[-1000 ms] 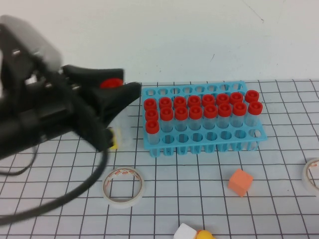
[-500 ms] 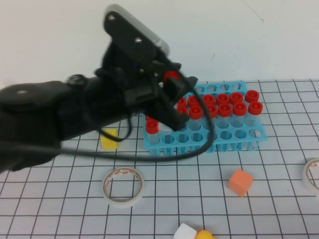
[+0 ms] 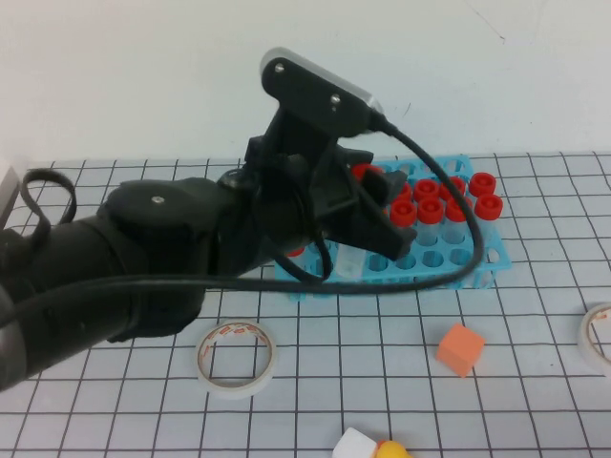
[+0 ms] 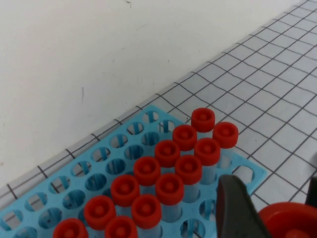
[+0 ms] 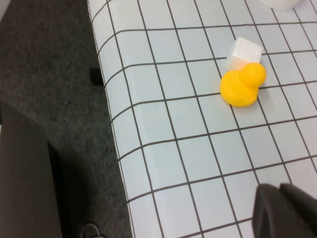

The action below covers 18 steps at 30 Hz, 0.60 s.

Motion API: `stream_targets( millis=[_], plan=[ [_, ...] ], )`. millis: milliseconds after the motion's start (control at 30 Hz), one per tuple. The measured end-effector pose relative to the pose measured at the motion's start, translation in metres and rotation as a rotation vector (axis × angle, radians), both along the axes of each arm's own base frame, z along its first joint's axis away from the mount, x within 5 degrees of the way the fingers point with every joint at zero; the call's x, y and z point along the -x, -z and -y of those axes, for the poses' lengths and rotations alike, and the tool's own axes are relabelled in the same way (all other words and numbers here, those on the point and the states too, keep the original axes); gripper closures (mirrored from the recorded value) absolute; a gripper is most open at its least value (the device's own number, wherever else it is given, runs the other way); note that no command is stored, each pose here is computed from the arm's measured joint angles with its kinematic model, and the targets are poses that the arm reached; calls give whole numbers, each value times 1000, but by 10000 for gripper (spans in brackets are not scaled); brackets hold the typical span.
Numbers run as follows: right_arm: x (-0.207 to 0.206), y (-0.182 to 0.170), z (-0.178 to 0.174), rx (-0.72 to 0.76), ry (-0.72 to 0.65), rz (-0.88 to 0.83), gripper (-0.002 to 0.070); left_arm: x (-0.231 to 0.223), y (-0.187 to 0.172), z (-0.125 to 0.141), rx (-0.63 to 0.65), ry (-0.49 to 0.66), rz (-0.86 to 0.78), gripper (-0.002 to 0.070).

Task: Place the test tubes

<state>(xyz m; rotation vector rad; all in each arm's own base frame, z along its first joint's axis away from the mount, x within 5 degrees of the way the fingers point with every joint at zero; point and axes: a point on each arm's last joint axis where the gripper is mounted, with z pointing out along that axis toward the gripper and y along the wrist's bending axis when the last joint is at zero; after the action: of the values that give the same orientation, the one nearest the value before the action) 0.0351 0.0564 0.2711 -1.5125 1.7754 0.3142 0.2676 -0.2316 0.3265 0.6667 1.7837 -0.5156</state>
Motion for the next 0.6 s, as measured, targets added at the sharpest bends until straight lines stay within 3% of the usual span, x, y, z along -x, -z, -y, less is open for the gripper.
stream_targets(
  millis=[200, 367, 600],
  plan=[
    [0, 0, 0, 0, 0, 0, 678, 9, -8, 11, 141, -66, -50, 424],
    [0, 0, 0, 0, 0, 0, 678, 10, 2, 9, 254, -138, 37, 424],
    [0, 0, 0, 0, 0, 0, 678, -1, 47, 6, 222, -219, 128, 424]
  ],
)
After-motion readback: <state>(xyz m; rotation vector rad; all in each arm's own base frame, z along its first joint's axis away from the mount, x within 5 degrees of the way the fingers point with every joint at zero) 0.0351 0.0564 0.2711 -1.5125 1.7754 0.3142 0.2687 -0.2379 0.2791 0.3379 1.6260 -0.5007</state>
